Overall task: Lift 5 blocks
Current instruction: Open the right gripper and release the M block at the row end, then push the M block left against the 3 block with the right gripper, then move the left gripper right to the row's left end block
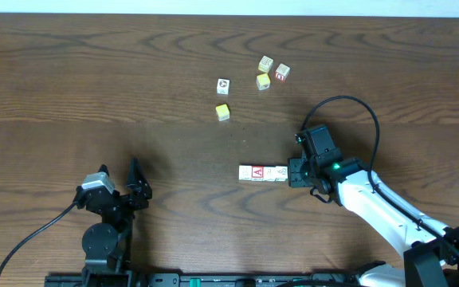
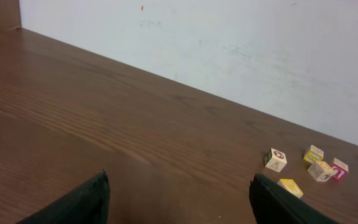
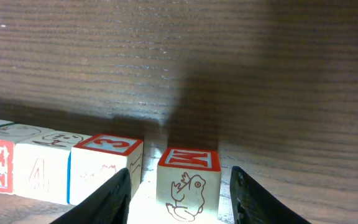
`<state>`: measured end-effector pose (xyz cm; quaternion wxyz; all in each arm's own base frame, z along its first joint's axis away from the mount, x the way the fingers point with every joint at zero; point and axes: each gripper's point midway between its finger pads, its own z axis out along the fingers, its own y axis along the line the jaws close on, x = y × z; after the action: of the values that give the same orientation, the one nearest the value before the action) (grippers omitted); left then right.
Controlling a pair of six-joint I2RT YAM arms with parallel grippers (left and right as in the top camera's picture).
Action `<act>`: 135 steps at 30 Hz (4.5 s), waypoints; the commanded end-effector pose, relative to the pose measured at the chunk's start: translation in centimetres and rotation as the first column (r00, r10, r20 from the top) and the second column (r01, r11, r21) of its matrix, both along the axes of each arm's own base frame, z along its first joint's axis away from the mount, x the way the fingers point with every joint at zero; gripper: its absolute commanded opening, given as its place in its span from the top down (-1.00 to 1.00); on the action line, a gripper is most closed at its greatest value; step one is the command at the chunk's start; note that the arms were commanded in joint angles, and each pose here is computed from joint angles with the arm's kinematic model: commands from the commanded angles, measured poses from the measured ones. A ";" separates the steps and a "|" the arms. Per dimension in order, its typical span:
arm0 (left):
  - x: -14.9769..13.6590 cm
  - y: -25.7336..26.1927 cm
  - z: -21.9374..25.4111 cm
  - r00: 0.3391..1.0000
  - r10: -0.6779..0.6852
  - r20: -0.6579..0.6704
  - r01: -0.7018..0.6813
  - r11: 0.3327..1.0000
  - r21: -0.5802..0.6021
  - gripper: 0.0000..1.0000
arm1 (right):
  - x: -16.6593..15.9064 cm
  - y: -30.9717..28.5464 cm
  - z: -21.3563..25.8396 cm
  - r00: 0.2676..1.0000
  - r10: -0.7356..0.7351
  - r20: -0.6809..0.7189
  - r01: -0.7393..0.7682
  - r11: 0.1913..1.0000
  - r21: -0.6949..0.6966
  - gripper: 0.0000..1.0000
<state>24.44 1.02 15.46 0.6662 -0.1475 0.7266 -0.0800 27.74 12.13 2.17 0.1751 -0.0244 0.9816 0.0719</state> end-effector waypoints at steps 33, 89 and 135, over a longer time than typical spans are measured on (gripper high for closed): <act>-0.1 0.3 -1.8 0.998 0.015 -0.057 -0.015 1.000 0.003 -0.45 | -1.2 -5.9 0.1 0.989 -0.124 -0.080 0.105 0.972 -0.212 0.98; -0.1 0.3 -1.8 0.998 0.015 -0.057 -0.015 1.000 0.003 -0.46 | -1.0 -4.0 -1.5 0.992 -0.060 -0.111 0.046 0.991 -0.127 0.98; 1.8 -18.5 -11.3 0.307 -0.678 -0.668 0.660 0.657 -0.364 0.85 | -0.7 -2.7 -0.2 0.997 -0.029 -0.072 0.031 0.999 0.024 0.97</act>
<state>26.02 -16.96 3.87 0.1979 0.1357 0.9307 -0.2760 27.15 9.85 1.95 0.1391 -0.0063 0.9868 0.0824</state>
